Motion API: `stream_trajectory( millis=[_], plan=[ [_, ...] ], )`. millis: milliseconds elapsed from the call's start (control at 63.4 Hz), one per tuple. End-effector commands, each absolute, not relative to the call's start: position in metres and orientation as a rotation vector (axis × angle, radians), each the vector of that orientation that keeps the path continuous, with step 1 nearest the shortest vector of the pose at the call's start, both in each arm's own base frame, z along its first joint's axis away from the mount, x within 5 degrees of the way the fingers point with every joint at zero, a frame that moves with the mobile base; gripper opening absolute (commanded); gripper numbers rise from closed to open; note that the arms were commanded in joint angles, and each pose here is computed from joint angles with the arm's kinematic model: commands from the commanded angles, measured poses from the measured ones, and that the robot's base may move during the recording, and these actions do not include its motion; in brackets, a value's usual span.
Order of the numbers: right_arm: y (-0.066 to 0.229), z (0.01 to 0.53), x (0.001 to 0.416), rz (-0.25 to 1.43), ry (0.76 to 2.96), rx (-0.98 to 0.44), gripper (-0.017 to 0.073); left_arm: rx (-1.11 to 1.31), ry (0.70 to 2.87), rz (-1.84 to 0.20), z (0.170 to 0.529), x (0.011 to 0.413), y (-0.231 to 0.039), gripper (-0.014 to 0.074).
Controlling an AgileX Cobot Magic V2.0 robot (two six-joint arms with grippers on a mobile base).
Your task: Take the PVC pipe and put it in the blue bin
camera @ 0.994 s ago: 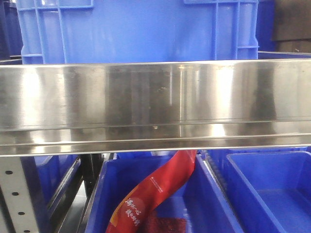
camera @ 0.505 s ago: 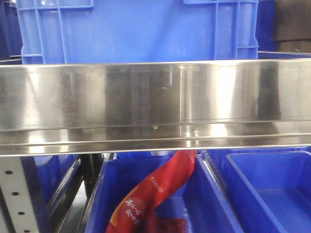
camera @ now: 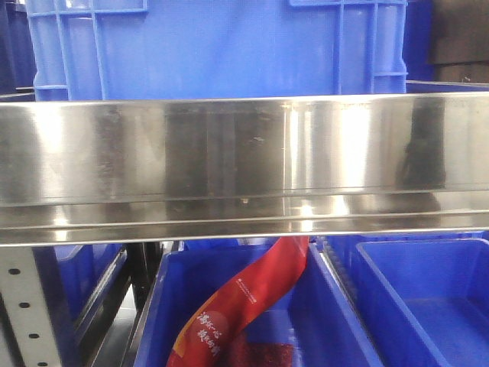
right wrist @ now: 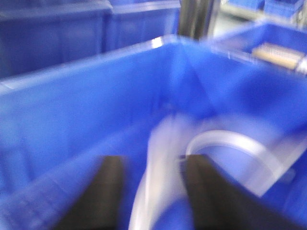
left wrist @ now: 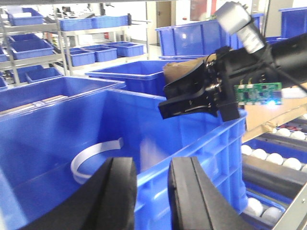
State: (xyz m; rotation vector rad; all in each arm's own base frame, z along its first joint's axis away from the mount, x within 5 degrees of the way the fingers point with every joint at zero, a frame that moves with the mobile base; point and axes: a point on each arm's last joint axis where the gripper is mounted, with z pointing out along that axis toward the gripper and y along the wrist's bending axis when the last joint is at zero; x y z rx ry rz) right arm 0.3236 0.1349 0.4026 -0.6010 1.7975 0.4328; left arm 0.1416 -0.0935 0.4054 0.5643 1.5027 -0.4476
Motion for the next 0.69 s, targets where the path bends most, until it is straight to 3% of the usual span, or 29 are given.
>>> stream_trajectory(
  millis=[0,347,568,679],
  plan=[
    [0.136,0.409,0.324,0.418,1.764,-0.591,0.0259,0.539,1.496,-0.453,0.405,0.14,-0.091,0.013],
    [0.126,0.448,0.283,0.443,1.67,-0.629,0.0058,0.526,1.483,-0.441,0.407,0.141,-0.09,0.013],
    [0.116,0.479,0.24,0.46,1.582,-0.668,-0.0162,0.451,1.43,-0.4,0.413,0.144,-0.085,0.0071],
    [0.111,0.492,0.219,0.464,1.54,-0.684,-0.0162,0.431,1.416,-0.389,0.415,0.144,-0.083,0.0023]
  ],
)
